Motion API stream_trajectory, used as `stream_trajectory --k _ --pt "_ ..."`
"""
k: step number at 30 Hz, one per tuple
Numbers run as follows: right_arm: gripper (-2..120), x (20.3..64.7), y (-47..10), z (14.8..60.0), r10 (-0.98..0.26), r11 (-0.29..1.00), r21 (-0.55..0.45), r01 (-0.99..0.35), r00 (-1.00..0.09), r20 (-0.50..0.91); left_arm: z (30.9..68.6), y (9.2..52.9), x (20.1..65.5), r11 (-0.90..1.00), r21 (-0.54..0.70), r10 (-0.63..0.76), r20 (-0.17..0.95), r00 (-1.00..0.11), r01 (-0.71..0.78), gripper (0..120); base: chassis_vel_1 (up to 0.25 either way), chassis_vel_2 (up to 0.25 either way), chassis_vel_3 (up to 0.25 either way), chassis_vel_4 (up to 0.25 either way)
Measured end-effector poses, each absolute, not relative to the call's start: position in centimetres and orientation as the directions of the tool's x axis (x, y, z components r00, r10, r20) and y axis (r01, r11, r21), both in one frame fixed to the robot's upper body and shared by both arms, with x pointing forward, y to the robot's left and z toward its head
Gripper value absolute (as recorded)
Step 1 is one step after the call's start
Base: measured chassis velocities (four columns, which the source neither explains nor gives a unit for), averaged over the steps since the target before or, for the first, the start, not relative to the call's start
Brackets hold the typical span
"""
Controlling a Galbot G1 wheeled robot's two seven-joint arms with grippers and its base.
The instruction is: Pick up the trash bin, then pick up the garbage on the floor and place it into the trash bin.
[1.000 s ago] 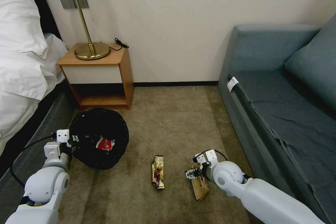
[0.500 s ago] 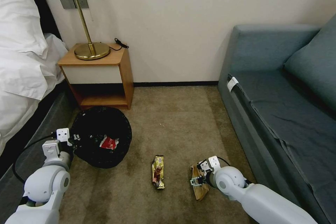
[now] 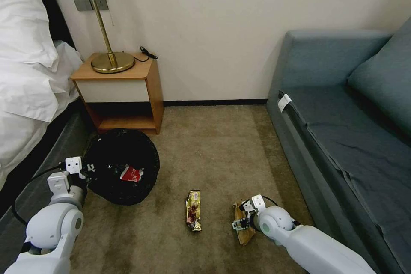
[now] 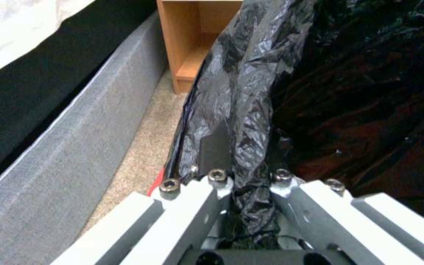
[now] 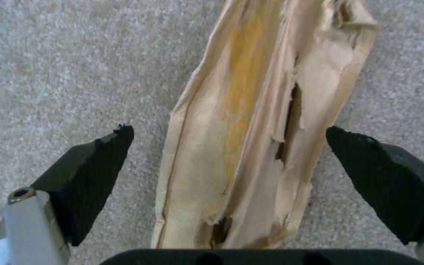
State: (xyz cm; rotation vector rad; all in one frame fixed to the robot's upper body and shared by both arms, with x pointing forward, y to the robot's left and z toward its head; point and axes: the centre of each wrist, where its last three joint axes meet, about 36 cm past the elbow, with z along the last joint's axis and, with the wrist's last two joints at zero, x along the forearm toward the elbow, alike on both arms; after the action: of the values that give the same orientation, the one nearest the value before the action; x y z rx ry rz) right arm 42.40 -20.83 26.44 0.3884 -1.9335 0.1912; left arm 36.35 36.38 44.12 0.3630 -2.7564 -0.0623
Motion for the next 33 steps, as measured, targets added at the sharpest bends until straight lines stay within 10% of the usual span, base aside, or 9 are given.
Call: stream_trajectory --k 33 --pt "0 42.1 -21.0 25.3 -0.234 0.927 0.099 -0.362 -0.351 0.907 43.0 36.4 36.5 0.967 0.088 -0.255 0.34 -0.905 -0.239 1 0.0 0.0 0.0 0.0"
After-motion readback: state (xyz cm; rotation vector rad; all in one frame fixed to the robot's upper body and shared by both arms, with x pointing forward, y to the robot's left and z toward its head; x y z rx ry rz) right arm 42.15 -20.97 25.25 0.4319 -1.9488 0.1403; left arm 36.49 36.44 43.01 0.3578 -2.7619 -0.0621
